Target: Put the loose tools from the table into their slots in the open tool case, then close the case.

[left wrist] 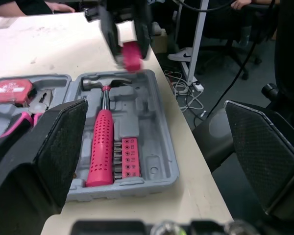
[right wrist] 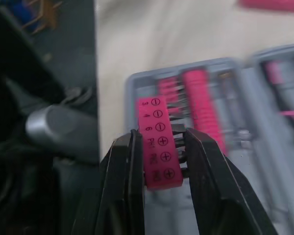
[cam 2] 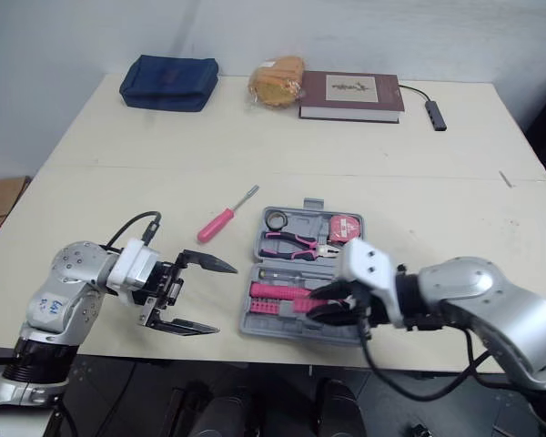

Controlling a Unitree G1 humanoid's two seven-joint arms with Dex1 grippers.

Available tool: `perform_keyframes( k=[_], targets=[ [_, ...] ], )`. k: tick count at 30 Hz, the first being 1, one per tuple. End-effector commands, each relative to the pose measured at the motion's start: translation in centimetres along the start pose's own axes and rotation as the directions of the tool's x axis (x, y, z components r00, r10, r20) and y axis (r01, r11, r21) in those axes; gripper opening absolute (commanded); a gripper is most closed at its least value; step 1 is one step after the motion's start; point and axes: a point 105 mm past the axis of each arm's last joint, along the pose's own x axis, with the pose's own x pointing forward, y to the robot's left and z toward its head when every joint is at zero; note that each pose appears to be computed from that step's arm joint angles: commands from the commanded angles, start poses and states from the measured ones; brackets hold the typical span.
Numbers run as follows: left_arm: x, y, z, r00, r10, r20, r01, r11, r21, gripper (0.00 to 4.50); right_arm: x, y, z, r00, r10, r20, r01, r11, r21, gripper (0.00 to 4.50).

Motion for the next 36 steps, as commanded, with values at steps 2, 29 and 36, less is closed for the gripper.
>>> perform_keyframes(
  k=[2,29,36],
  targets=[
    [0.1,0.2,0.2,1.0,0.018,0.01,-0.018,1.0,-0.003,4.5,0.3,-0.2,-1.1,0.991,-0.053,-0.123,0.05,0.998,-0.024,0.81],
    [0.5,-0.3,-0.1,0.998,0.059,0.008,-0.059,0.998,-0.013,4.5,1.8,-2.0,-3.4,0.967,-0.122,-0.222,0.126,0.992,0.003,0.81],
    [0.6,-0.4,-0.2,0.998,0.063,0.01,-0.063,0.998,-0.017,4.5,1.3,-2.1,-3.2,0.968,-0.09,-0.233,0.093,0.996,0.001,0.81]
  ],
)
